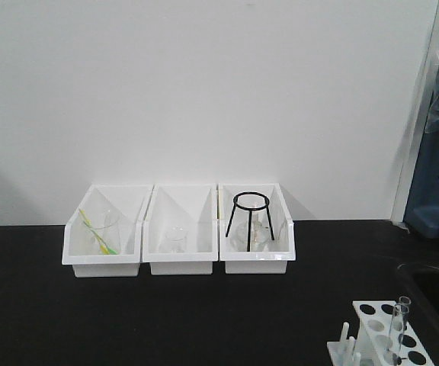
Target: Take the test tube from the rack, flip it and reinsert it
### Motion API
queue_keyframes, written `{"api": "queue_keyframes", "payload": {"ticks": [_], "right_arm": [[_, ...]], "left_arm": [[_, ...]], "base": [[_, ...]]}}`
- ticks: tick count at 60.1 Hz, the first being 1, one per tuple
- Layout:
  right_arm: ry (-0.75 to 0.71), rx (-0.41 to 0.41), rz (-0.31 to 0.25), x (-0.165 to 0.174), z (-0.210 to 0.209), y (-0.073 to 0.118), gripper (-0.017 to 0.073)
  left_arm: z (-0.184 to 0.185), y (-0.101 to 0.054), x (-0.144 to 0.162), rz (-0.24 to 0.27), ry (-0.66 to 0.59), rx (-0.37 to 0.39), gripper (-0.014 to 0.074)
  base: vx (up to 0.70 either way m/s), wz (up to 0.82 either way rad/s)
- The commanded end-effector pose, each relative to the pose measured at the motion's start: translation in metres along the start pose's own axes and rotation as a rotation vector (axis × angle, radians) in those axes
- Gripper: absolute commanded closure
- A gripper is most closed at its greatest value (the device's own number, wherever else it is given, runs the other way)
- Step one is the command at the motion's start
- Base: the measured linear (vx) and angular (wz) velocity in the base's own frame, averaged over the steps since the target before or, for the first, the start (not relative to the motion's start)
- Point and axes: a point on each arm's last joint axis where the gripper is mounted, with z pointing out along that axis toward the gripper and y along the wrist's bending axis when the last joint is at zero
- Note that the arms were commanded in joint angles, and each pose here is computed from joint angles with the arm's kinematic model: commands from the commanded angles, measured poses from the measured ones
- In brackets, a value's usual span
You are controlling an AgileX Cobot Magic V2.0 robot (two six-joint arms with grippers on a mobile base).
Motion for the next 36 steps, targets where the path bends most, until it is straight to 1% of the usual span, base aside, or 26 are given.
{"api": "queue_keyframes", "payload": {"ticks": [1, 16, 22, 25, 29, 33, 36], "right_arm": [[-0.092, 0.007, -0.014, -0.008, -0.001, 0.0, 0.0571], [-0.106, 0.007, -0.014, -0.009, -0.001, 0.0, 0.0571], [-0.186, 0.004, -0.014, -0.016, -0.002, 0.0, 0.0571], [-0.282, 0.0, -0.001, -0.025, -0.004, 0.0, 0.0571], [-0.377, -0.001, -0.001, -0.044, -0.011, 0.0, 0.0571], [-0.453, -0.001, -0.002, -0.075, -0.021, 0.0, 0.0571], [-0.492, 0.004, -0.02, -0.101, -0.027, 0.0, 0.0571]], "left_arm": [[0.0, -0.002, -0.007, -0.002, -0.087, 0.023, 0.06], [0.0, -0.002, -0.007, -0.002, -0.087, 0.023, 0.06], [0.0, -0.002, -0.007, -0.002, -0.087, 0.023, 0.06], [0.0, -0.002, -0.007, -0.002, -0.087, 0.023, 0.06], [0.0, -0.002, -0.007, -0.002, -0.087, 0.023, 0.06], [0.0, -0.002, -0.007, -0.002, -0.087, 0.023, 0.06], [0.0, -0.002, -0.007, -0.002, -0.087, 0.023, 0.06]], "base": [[0.0, 0.0], [0.0, 0.0], [0.0, 0.0], [0.0, 0.0], [0.0, 0.0], [0.0, 0.0], [0.0, 0.0]]}}
